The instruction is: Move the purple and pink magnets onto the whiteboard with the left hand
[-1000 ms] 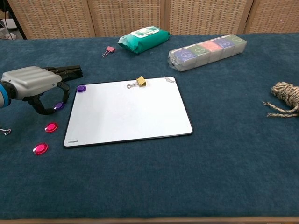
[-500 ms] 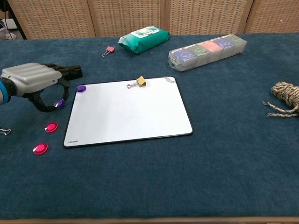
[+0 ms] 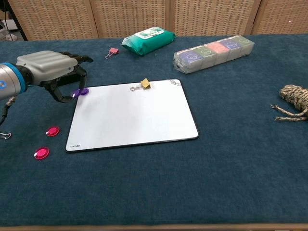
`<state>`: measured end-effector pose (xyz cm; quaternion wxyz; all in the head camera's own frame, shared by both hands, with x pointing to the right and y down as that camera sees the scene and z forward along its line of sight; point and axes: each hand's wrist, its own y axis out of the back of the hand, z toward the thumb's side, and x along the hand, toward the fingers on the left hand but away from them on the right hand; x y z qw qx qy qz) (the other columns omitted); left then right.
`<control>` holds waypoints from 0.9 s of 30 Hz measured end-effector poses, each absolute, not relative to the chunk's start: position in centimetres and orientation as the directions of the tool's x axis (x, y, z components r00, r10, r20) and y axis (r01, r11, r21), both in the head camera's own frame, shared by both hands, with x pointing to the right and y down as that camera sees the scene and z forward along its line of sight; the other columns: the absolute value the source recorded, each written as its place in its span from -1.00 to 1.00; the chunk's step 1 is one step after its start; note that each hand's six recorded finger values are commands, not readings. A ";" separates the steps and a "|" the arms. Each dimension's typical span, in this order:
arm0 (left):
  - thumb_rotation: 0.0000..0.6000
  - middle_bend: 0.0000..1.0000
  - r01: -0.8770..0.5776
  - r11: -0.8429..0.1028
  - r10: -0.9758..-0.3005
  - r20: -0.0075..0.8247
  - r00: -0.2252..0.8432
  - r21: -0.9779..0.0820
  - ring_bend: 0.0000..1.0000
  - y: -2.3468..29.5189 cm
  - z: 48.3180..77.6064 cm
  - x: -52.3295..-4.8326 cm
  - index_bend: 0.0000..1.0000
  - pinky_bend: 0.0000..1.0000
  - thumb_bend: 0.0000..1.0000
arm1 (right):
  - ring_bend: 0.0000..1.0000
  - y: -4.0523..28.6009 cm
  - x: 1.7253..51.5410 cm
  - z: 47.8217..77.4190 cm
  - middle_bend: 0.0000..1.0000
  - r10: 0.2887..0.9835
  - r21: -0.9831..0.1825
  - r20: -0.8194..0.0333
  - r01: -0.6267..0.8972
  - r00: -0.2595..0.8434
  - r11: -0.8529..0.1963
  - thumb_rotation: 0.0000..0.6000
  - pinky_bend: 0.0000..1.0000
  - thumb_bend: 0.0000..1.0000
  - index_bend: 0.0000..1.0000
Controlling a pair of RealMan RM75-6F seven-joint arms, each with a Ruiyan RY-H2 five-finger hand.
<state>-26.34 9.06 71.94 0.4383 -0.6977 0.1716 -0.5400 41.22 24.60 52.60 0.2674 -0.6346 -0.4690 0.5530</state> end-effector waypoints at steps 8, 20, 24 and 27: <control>1.00 -1.00 0.214 -0.568 -0.719 0.606 0.341 -0.795 -1.00 8.3 72.7 -24.2 0.10 -1.00 -0.37 | -1.00 24.5 41.4 52.6 -1.00 0.891 -0.859 -0.451 0.301 -0.057 -0.415 1.00 -1.00 -1.00 -0.83; 1.00 -1.00 0.232 -0.583 -0.710 0.627 0.321 -0.779 -1.00 8.5 74.5 -22.9 0.10 -1.00 -0.38 | -1.00 24.4 41.6 52.5 -1.00 0.891 -0.858 -0.450 0.308 -0.065 -0.411 1.00 -1.00 -1.00 -0.83; 1.00 -1.00 0.227 -0.583 -0.712 0.625 0.320 -0.780 -1.00 8.5 74.6 -22.8 0.10 -1.00 -0.38 | -1.00 24.3 41.7 52.5 -1.00 0.890 -0.858 -0.450 0.309 -0.065 -0.411 1.00 -1.00 -1.00 -0.83; 1.00 -1.00 0.224 -0.577 -0.718 0.618 0.320 -0.786 -1.00 8.4 74.5 -22.7 0.09 -1.00 -0.37 | -1.00 24.3 41.7 52.6 -1.00 0.889 -0.856 -0.454 0.311 -0.066 -0.414 1.00 -1.00 -1.00 -0.83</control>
